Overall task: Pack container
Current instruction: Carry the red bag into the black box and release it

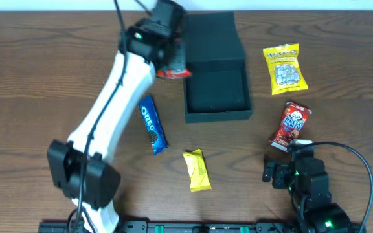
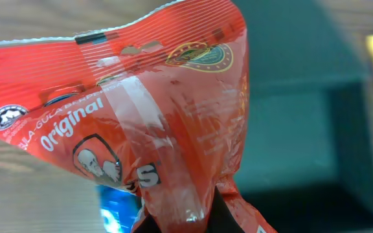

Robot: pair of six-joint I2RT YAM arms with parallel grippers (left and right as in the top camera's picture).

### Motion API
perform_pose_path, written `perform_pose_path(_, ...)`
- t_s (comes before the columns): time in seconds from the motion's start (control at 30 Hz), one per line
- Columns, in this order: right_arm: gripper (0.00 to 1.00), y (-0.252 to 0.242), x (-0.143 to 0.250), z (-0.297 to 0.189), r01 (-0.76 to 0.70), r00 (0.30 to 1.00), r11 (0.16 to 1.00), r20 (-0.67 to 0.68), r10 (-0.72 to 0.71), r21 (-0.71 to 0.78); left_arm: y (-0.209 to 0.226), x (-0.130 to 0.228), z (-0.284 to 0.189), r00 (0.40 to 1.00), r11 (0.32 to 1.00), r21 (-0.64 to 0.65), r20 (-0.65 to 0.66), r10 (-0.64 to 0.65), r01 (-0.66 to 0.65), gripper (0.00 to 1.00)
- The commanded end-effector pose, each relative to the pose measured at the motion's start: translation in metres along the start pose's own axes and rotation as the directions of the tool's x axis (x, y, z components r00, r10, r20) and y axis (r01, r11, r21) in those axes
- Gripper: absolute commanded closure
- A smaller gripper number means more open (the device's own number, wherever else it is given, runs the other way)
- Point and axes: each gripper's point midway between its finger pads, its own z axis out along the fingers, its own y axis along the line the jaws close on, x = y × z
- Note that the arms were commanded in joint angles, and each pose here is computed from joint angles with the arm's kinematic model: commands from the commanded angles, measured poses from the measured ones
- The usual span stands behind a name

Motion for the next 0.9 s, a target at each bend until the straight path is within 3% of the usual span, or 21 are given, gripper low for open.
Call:
perform_pose_path(0.0,0.01,-0.003,-0.001,0.0,-0.023,1.0,1.0,0.004,0.023,0.009,-0.034,0.012,-0.007,0.999,0.998,0.028,0.003,0.049,-0.049,0.94)
perform_pose_path(0.23,0.01,-0.003,-0.001,0.0,-0.023,1.0,1.0,0.004,0.023,0.009,-0.077,0.032,0.015,0.994,0.993,0.065,-0.029,0.103,-0.101,0.94)
perform_pose_path(0.6,0.01,-0.003,-0.001,0.0,-0.023,1.0,1.0,0.004,0.023,0.009,-0.061,0.058,0.093,0.983,1.0,0.002,-0.184,0.029,-0.029,0.94)
perform_pose_path(0.87,0.01,-0.003,-0.001,0.0,-0.023,1.0,1.0,0.004,0.023,0.009,-0.053,0.066,0.113,0.973,1.0,-0.003,-0.23,-0.008,0.007,0.94)
